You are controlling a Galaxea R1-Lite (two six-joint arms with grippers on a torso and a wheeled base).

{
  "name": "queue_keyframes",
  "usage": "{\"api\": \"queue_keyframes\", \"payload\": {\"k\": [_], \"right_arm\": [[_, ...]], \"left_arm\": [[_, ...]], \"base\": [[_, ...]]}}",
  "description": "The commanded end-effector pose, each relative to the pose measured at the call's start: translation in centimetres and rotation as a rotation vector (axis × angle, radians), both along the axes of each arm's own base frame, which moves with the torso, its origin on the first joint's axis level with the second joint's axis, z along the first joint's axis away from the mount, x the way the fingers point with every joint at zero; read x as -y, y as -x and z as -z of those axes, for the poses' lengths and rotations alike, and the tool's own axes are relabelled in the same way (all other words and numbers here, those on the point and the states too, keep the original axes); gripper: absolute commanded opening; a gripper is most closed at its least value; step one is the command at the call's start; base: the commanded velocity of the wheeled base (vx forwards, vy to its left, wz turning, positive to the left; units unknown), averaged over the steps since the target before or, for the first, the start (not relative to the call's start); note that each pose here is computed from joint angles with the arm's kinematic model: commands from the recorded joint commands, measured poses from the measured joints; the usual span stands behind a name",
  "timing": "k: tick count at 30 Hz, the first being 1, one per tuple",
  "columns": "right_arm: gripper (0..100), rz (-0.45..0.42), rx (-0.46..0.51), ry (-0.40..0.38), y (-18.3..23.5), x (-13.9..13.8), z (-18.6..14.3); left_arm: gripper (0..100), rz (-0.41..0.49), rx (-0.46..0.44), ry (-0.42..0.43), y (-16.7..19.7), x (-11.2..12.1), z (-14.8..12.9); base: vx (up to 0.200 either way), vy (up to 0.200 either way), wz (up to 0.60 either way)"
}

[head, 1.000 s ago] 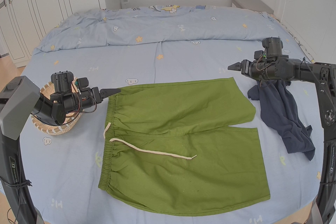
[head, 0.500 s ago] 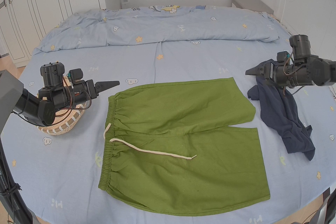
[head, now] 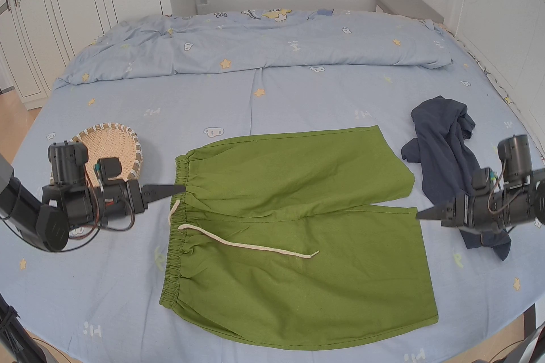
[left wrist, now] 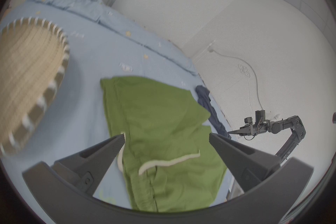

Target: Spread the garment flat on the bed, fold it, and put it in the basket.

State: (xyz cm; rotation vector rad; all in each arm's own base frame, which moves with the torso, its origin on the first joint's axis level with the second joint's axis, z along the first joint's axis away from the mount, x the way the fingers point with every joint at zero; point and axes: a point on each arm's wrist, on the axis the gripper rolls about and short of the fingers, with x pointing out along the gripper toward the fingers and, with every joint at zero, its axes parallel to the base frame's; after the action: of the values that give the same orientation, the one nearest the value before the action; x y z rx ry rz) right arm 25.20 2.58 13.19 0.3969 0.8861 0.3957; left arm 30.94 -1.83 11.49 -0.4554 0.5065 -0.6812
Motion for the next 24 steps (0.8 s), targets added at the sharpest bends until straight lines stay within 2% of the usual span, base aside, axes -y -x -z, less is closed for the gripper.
{"api": "queue_keyframes", "payload": {"k": [1, 6, 9, 16, 19, 24], "right_arm": [[100, -0.039, 0.017, -0.025, 5.5, 0.3, 2.1], [100, -0.063, 0.015, -0.058, 7.2, 0.4, 2.5], [100, -0.066, 0.016, -0.061, 7.8, 0.4, 2.5], [100, -0.068, 0.037, -0.063, 8.6, 0.5, 2.2], [100, -0.066, 0.044, -0.063, 9.1, 0.5, 2.2], [100, -0.065, 0.046, -0.062, 9.1, 0.5, 2.2]], "left_arm": [[100, 0.020, -0.124, -0.055, 5.4, -0.3, 3.3], [100, 0.068, -0.151, -0.129, 7.6, -0.4, 5.4], [100, 0.083, -0.189, -0.137, 8.9, -0.5, 6.3], [100, 0.102, -0.187, -0.212, 9.1, -1.5, 8.8], [100, 0.120, -0.216, -0.219, 9.2, -1.4, 10.0], [100, 0.129, -0.199, -0.215, 9.4, -1.0, 10.5]], "base": [[0.000, 0.000, 0.00], [0.000, 0.000, 0.00], [0.000, 0.000, 0.00], [0.000, 0.000, 0.00], [0.000, 0.000, 0.00], [0.000, 0.000, 0.00]]}}
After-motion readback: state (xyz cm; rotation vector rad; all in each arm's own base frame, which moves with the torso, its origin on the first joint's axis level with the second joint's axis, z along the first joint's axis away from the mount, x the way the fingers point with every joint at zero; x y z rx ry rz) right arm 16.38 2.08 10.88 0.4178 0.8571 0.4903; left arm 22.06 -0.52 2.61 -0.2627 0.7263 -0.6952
